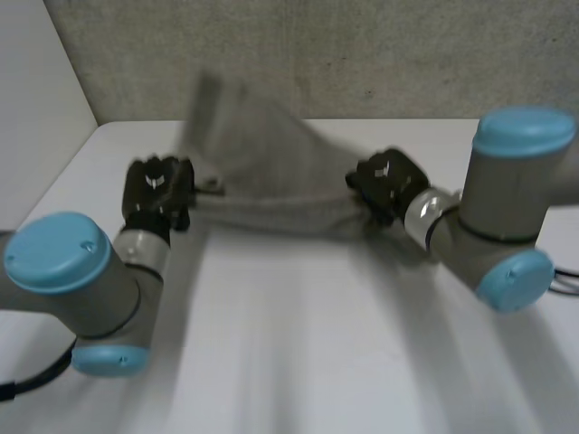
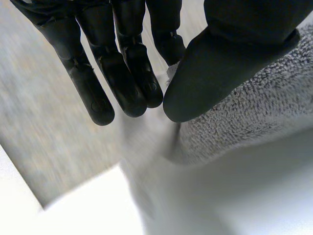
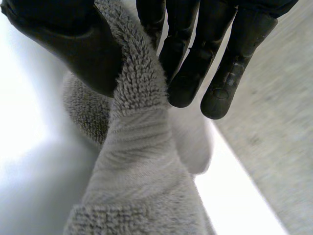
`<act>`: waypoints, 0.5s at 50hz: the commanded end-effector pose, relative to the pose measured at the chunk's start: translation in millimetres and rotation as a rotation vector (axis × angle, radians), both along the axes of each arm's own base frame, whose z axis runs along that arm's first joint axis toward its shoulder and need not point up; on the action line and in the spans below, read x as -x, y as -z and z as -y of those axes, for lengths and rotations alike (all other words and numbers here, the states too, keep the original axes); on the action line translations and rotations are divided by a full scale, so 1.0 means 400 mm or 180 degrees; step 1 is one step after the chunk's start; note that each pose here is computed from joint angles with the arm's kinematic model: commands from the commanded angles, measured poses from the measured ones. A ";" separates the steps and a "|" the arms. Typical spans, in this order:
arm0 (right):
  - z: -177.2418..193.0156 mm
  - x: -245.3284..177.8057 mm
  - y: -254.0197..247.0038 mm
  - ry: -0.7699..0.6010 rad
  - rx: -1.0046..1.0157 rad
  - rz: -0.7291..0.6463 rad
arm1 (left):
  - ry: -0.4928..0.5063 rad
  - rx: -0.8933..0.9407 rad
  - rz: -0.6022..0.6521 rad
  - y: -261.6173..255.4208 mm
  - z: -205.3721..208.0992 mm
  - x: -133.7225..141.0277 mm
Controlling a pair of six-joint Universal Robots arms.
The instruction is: Fold the towel.
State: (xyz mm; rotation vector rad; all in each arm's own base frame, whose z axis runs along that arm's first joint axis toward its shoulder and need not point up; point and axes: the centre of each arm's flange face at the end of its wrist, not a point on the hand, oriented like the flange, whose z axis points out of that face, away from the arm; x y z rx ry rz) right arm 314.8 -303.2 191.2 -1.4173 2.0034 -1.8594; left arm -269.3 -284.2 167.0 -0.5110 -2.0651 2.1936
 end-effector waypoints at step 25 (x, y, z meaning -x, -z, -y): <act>0.009 0.205 0.084 0.1061 -0.0673 0.0177 | 0.0017 -0.0642 0.0298 0.016 -0.111 -0.049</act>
